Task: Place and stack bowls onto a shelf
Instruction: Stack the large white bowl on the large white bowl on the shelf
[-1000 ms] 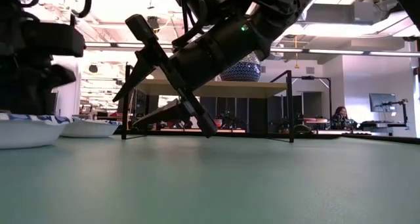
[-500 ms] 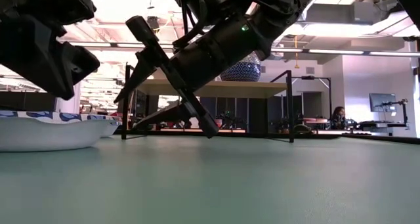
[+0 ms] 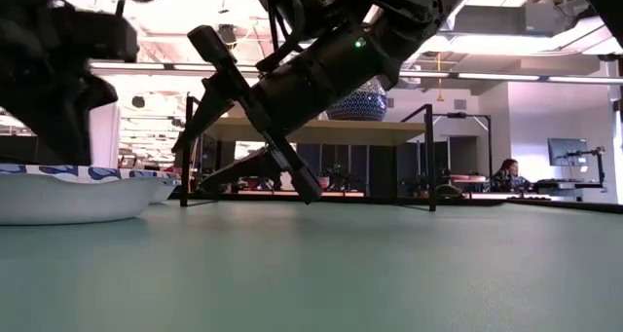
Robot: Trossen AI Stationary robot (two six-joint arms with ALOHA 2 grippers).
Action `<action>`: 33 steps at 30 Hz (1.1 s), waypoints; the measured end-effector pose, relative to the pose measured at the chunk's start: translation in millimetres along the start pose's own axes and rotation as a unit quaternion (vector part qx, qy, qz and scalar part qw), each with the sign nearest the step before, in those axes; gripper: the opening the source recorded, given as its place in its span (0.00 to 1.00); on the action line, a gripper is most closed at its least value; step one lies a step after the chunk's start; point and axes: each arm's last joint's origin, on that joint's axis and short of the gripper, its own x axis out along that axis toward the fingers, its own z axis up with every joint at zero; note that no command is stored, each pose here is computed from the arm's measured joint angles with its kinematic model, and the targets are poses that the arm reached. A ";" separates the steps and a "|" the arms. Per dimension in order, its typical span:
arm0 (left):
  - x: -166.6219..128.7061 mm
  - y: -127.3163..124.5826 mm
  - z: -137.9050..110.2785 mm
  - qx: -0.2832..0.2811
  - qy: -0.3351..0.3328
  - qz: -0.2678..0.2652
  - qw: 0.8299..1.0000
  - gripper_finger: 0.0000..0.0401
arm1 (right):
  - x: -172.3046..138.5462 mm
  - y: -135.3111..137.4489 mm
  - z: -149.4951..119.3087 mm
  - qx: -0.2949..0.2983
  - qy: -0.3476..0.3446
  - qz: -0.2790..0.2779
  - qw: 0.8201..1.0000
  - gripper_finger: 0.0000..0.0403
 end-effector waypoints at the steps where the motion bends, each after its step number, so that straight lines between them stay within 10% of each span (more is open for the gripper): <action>1: 1.3 1.4 -2.0 0.000 0.005 0.004 1.000 0.08 | 0.3 0.9 1.8 -0.001 -0.002 0.000 1.000 0.52; 33: 54.1 -35.0 17.1 0.089 -0.094 -0.140 0.982 0.08 | -2.7 9.5 -6.6 0.009 0.054 -0.055 0.997 0.49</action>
